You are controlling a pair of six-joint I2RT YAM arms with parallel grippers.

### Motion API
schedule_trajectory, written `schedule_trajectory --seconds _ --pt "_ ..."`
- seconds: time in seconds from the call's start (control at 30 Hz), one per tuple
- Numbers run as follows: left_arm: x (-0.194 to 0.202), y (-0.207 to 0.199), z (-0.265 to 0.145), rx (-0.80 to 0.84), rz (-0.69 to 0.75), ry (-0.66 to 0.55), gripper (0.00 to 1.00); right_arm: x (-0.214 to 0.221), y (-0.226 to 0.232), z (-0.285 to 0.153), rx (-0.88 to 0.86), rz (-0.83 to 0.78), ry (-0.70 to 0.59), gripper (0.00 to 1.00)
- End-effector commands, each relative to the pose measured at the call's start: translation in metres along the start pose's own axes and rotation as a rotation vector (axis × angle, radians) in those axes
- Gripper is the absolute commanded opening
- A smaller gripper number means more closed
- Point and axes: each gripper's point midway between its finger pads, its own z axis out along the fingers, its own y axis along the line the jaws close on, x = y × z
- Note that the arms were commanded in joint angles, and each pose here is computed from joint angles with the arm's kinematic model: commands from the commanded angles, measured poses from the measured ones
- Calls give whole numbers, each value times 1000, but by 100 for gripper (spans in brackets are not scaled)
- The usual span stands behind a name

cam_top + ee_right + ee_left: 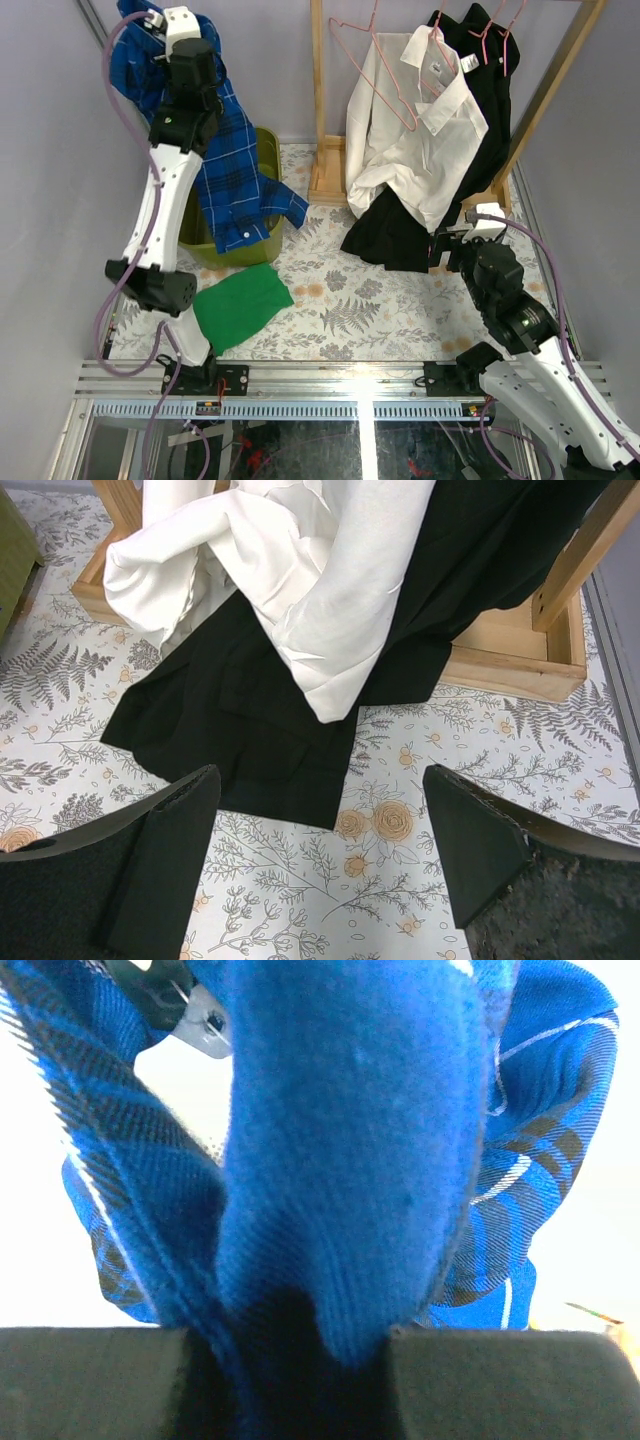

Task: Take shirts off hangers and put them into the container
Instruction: Place the shirt in the bin.

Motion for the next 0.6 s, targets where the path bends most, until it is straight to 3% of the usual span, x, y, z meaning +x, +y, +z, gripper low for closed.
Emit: schedule_trajectory --seconds 0.0,0.1,0.27,0.43,0.57 --pt "18 2 39 -77 -20 22 0 -6 5 2 -17 -2 -6 90" --pt "53 -19 51 7 23 91 0 -5 6 4 -19 -8 -9 90" --pt "177 -36 53 49 123 361 0 -3 10 6 -35 -1 3 90" --pt "291 -42 25 99 141 629 0 -1 9 5 -34 -7 12 90" --pt "321 -41 8 120 127 704 0 0 9 5 -36 -8 16 90"
